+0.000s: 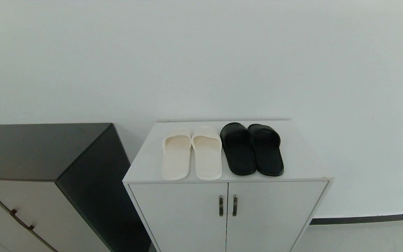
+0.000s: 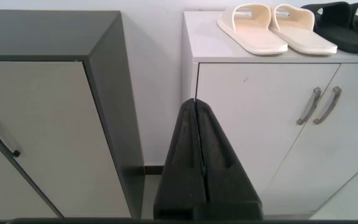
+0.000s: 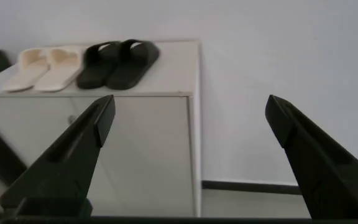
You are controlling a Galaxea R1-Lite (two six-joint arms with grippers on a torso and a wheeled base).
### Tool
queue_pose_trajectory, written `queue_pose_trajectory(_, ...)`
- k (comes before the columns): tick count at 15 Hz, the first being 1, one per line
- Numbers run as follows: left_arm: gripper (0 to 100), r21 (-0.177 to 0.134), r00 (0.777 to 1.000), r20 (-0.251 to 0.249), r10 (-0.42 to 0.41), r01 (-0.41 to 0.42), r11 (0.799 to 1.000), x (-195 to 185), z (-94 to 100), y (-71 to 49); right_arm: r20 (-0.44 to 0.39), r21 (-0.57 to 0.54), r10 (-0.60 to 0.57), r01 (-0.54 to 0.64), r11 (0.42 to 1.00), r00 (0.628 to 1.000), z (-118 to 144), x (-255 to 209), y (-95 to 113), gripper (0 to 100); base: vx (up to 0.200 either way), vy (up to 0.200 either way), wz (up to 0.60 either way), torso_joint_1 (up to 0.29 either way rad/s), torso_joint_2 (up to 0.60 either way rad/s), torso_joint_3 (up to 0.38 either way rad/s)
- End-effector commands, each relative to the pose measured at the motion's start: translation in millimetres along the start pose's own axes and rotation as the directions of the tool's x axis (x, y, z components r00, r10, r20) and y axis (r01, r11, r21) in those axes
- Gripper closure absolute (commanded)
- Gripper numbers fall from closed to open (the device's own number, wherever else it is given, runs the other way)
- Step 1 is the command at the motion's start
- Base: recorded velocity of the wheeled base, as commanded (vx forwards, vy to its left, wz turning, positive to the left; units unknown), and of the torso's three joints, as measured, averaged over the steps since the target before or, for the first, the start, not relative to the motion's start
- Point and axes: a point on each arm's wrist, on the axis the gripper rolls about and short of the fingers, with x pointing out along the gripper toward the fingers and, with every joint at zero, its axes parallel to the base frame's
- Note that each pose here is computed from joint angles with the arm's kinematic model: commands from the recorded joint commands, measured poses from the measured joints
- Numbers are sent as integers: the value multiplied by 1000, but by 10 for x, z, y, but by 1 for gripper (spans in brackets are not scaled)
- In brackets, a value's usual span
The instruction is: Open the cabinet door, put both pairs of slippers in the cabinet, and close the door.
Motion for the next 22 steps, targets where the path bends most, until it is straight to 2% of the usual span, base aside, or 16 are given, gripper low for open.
queue_pose_trajectory(1, 100, -1, 1000, 0, 0, 0, 1000, 0, 0, 0, -280, 121, 228, -202, 972, 932, 423, 625, 27, 0, 0, 0, 0, 0, 0, 0)
queue_pose_trajectory(2, 100, 1, 1000, 0, 0, 0, 1000, 0, 0, 0, -318, 141, 270, -236, 962, 909, 440, 879, 29, 0, 0, 0, 0, 0, 0, 0)
queue_pose_trajectory(5, 100, 2, 1000, 0, -2, 2, 1000, 0, 0, 0, -360, 156, 331, -294, 943, 872, 404, 1382, 105, 0, 0, 0, 0, 0, 0, 0)
queue_pose_trajectory(6, 100, 2, 1000, 0, -3, 3, 1000, 0, 0, -1, -394, 146, 338, -304, 941, 855, 351, 1573, 197, 0, 0, 0, 0, 0, 0, 0)
queue_pose_trajectory(8, 100, 2, 1000, -1, -7, 7, 1000, 0, -1, -1, -400, 119, 382, -366, 923, 833, 297, 1736, 445, 0, 0, 0, 0, 0, 0, 0)
queue_pose_trajectory(12, 100, 2, 1000, -1, -8, 8, 1000, 0, -1, -2, -413, 157, 345, -307, 938, 843, 336, 2183, 909, 0, 0, 0, 0, 0, 0, 0)
queue_pose_trajectory(14, 100, 2, 1000, -1, -8, 8, 1000, 0, -1, -2, -411, 128, 233, -197, 972, 881, 309, 2420, 1133, 0, 0, 0, 0, 0, 0, 0)
queue_pose_trajectory(16, 100, 2, 1000, -3, -8, 8, 1000, 0, -3, -2, -372, 152, 198, -151, 977, 907, 241, 2628, 1353, 0, 0, 0, 0, 0, 0, 0)
queue_pose_trajectory(19, 100, 2, 1000, -1, -8, 8, 1000, 0, -1, -2, -359, 121, 157, -121, 985, 920, 80, 2865, 1596, 0, 0, 0, 0, 0, 0, 0)
queue_pose_trajectory(22, 100, 2, 1000, -1, -8, 8, 1000, 0, -1, -2, -356, 115, 142, -108, 988, 924, 15, 3057, 1735, 0, 0, 0, 0, 0, 0, 0)
